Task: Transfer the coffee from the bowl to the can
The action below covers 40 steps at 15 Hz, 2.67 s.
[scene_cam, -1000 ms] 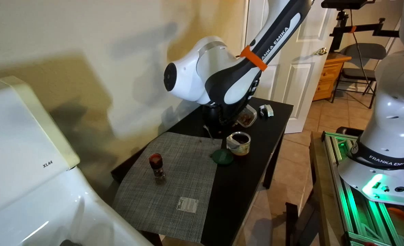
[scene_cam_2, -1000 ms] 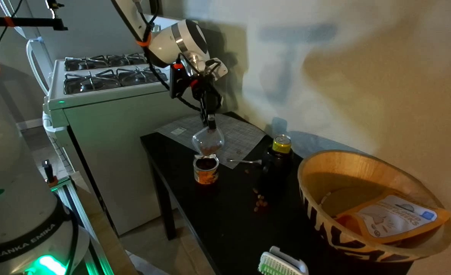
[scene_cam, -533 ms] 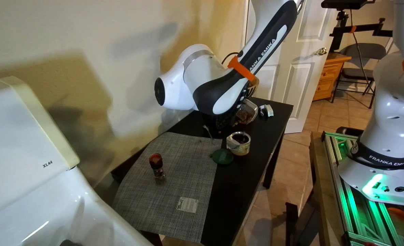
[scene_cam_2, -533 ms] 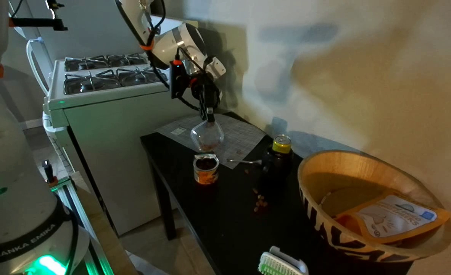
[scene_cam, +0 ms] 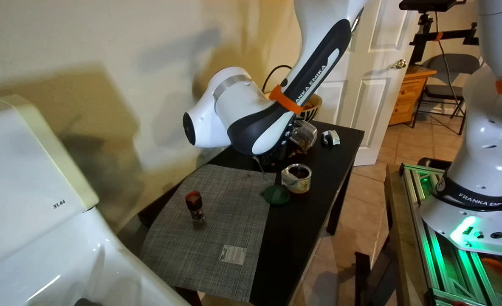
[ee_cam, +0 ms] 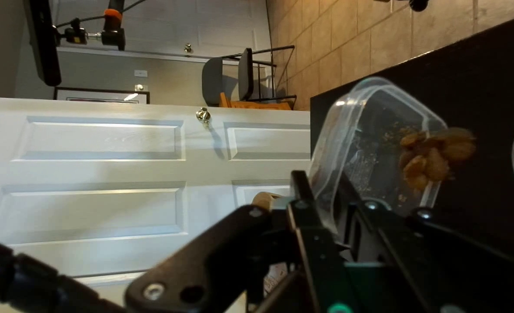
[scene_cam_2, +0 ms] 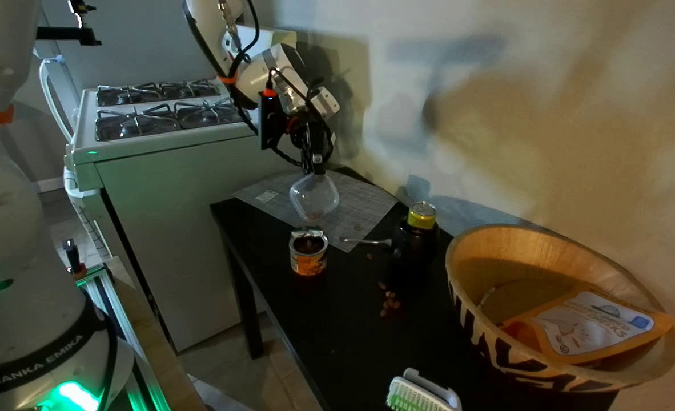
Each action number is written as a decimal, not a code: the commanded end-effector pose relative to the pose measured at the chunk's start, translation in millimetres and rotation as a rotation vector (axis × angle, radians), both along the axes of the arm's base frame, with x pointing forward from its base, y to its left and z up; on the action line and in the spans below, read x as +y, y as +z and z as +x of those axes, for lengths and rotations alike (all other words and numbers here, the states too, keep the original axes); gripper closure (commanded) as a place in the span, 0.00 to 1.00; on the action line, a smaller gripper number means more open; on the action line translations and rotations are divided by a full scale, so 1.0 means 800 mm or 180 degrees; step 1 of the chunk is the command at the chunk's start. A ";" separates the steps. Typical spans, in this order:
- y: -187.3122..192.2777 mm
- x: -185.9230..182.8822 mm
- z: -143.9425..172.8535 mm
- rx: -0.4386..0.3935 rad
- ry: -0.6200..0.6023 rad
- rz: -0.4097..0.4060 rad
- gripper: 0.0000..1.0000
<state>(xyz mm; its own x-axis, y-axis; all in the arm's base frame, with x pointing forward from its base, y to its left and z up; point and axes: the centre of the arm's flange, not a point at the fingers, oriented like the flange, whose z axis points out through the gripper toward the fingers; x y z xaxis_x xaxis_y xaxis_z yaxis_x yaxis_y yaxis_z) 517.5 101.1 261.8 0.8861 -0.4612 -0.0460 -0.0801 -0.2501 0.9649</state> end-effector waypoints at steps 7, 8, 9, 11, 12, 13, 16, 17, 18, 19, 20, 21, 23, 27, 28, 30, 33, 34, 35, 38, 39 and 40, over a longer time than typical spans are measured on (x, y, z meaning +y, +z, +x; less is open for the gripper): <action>0.018 0.001 0.011 0.0093 -0.0038 0.0112 0.96; 0.025 -0.007 0.009 0.0079 -0.0025 0.0317 0.96; 0.033 -0.016 0.007 0.0044 -0.0032 0.0500 0.96; 0.058 -0.048 -0.006 -0.0070 -0.0034 0.0775 0.96; 0.072 -0.068 -0.013 -0.0152 -0.0051 0.0912 0.96; 0.085 -0.089 -0.024 -0.0234 -0.0073 0.1043 0.96; 0.110 -0.148 -0.052 -0.0452 -0.0261 0.1452 0.96; 0.117 -0.161 -0.061 -0.0522 -0.0335 0.1594 0.96; 0.119 -0.173 -0.066 -0.0600 -0.0412 0.1733 0.96; 0.125 -0.183 -0.072 -0.0671 -0.0480 0.1877 0.96; 0.135 -0.191 -0.075 -0.0753 -0.0550 0.2013 0.96; 0.145 -0.198 -0.074 -0.0828 -0.0629 0.2145 0.96; 0.164 -0.203 -0.072 -0.0998 -0.0818 0.2379 0.96; 0.190 -0.180 -0.060 -0.1404 -0.1018 0.2862 0.96; 0.184 -0.192 -0.057 -0.1210 -0.1025 0.2623 0.83; 0.192 -0.184 -0.053 -0.1335 -0.1020 0.2750 0.83; 0.188 -0.182 -0.051 -0.1586 -0.1220 0.2789 0.96; 0.175 -0.175 -0.039 -0.1800 -0.1333 0.2845 0.96; 0.163 -0.170 -0.027 -0.1947 -0.1385 0.2891 0.96; 0.116 -0.161 0.017 -0.2500 -0.1553 0.3038 0.96; 0.099 -0.159 0.034 -0.2706 -0.1584 0.3063 0.96; 0.083 -0.156 0.056 -0.2921 -0.1592 0.3091 0.96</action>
<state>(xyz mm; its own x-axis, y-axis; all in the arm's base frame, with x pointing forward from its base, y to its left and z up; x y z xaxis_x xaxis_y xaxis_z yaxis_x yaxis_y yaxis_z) 524.2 -33.2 372.4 0.6031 -0.7946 -0.0693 -0.7894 -0.6071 0.0913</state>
